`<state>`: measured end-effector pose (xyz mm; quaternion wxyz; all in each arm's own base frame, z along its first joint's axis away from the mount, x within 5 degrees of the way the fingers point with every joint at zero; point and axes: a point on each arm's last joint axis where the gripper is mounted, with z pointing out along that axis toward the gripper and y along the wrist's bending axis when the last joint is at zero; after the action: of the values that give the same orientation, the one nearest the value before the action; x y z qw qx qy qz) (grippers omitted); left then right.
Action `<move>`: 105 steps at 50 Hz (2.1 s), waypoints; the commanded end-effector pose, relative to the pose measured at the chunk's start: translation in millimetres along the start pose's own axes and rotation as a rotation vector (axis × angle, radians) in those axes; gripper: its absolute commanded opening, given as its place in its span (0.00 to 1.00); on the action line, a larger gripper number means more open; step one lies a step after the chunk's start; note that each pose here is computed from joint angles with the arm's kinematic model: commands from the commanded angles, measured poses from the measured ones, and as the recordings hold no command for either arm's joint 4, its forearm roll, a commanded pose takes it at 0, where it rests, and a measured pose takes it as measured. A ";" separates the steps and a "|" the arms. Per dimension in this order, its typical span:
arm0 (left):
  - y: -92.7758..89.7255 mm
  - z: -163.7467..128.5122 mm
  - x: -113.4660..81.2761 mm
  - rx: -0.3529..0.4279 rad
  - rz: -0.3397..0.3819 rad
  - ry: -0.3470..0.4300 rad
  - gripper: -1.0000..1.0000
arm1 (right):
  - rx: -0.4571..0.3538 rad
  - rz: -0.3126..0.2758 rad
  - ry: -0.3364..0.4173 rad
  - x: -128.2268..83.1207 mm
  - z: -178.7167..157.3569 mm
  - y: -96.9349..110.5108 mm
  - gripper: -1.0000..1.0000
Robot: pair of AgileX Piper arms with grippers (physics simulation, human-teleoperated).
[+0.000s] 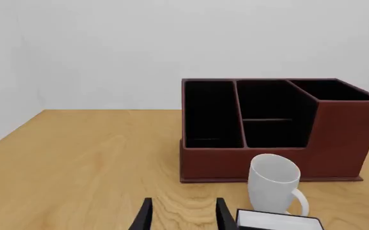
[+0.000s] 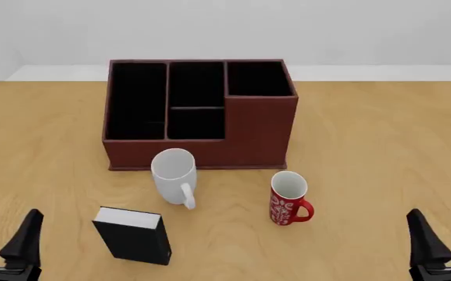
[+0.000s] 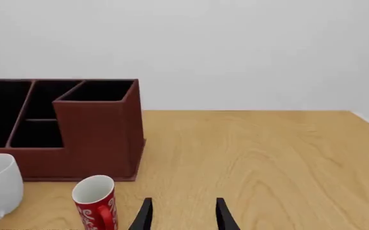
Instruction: Pick up the red mug and place it to the right of the caddy.
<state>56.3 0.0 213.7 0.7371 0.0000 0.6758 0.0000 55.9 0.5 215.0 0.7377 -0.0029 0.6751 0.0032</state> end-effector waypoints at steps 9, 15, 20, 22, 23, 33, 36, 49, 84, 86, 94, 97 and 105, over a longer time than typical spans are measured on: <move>0.0 0.3 -0.7 0.000 0.000 0.001 1.00 | 0.009 -0.077 0.017 -14.7 -0.1 -0.5 1.00; 0.0 0.3 -0.7 0.000 0.000 0.001 1.00 | -0.025 -0.018 0.026 -39.9 5.2 1.4 1.00; 0.0 0.3 -0.7 0.000 0.000 0.001 1.00 | -0.074 -0.032 0.038 -66.7 11.6 4.5 1.00; 0.0 0.3 -0.7 0.000 0.000 0.001 1.00 | -0.120 -0.031 0.044 -79.2 15.8 7.8 1.00; 0.0 0.3 -0.7 0.000 0.000 0.001 1.00 | -0.118 -0.030 0.044 -84.6 17.0 7.7 1.00; 0.0 0.3 -0.7 0.000 0.000 0.001 1.00 | -0.264 0.018 0.137 -105.7 52.5 26.8 1.00; 0.0 0.3 -0.7 0.000 0.000 0.001 1.00 | -0.273 -0.017 0.188 -103.8 67.7 31.7 1.00; 0.0 0.3 -0.7 0.000 0.000 0.001 1.00 | -0.445 0.002 0.382 -88.1 94.2 69.3 1.00; 0.0 0.3 -0.7 0.000 0.000 0.001 1.00 | -0.422 -0.082 0.520 -32.0 118.5 76.8 1.00; 0.0 0.3 -0.7 0.000 0.000 0.001 1.00 | -0.423 -0.082 0.524 -29.4 119.5 77.6 1.00; 0.0 0.3 -0.7 0.000 0.000 0.001 1.00 | -0.425 -0.078 0.560 -13.4 124.5 81.9 1.00; 0.0 0.3 -0.7 0.000 0.000 0.001 1.00 | -0.428 -0.080 0.570 -7.7 125.2 83.0 1.00; 0.0 0.3 -0.7 0.000 0.000 0.001 1.00 | -0.434 -0.089 0.595 4.4 127.4 86.0 1.00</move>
<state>56.6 0.0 214.4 0.7368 0.0000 0.6761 0.0000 178.2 84.3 237.0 0.5048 -0.1857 0.8352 0.1145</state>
